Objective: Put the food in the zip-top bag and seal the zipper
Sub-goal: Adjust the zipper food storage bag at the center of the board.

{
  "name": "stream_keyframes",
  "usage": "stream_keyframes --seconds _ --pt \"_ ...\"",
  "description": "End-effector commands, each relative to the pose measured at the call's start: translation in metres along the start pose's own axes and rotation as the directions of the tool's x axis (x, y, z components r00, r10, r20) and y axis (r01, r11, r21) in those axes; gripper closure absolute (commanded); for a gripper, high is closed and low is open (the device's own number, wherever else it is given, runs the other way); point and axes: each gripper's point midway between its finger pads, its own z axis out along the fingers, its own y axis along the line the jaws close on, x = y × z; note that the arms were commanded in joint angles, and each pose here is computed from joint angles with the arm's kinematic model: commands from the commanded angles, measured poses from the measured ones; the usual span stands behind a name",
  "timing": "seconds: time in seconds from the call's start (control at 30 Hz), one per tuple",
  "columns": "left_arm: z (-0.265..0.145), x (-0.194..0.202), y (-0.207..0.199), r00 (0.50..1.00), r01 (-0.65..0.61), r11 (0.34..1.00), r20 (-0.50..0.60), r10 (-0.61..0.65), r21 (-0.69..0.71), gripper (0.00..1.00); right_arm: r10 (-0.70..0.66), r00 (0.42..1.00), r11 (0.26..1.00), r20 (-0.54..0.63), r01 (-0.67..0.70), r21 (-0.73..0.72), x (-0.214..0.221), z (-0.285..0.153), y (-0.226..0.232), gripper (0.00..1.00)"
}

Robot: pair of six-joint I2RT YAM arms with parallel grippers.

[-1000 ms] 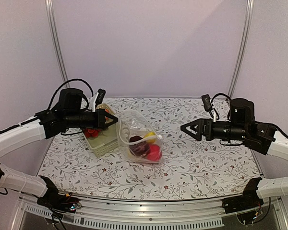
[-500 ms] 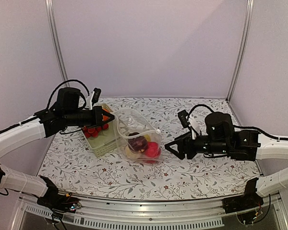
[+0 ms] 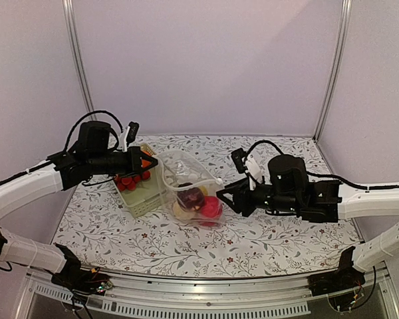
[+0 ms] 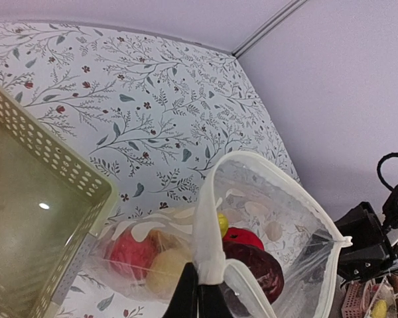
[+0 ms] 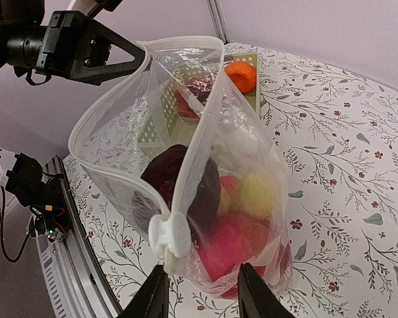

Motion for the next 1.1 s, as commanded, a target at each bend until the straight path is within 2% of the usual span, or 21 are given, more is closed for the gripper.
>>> stream_keyframes --seconds 0.0,0.17,0.2,0.6,0.8,1.0,1.03,1.07 --pt "0.001 0.0 0.007 1.0 0.009 1.0 0.001 -0.009 -0.007 1.0 -0.009 0.998 1.0 0.062 0.009 -0.003 -0.017 0.007 0.006 0.7" --pt "0.001 0.002 0.01 1.0 0.009 1.0 0.0 -0.009 -0.014 1.0 -0.015 0.996 1.0 0.093 0.014 0.01 -0.022 0.008 0.004 0.98" --pt "0.0 0.001 0.01 1.0 0.008 1.0 0.001 -0.008 -0.014 1.0 -0.015 0.995 1.0 0.101 0.014 0.01 -0.025 0.006 0.004 1.0" --pt "-0.027 -0.009 0.023 1.0 -0.007 0.999 0.027 0.009 -0.049 1.0 0.003 0.978 0.998 0.207 -0.015 0.055 -0.045 -0.035 -0.007 1.0" --pt "-0.024 0.014 0.018 0.999 -0.009 0.999 -0.044 0.011 0.039 1.0 0.042 0.985 0.998 0.164 -0.05 0.043 -0.026 -0.029 -0.01 1.0" --pt "-0.028 0.036 0.01 0.987 -0.126 0.984 -0.084 0.137 0.125 1.0 0.069 0.991 0.998 0.111 -0.07 0.005 -0.011 -0.017 -0.005 1.0" --pt "-0.031 0.038 0.01 0.984 -0.147 0.981 -0.081 0.158 0.127 0.99 0.067 0.992 0.998 0.105 -0.067 -0.002 -0.01 -0.016 -0.003 1.0" --pt "-0.034 0.04 0.01 0.981 -0.169 0.978 -0.078 0.179 0.124 0.93 0.066 0.993 0.998 0.1 -0.065 -0.009 -0.009 -0.016 -0.002 1.0"
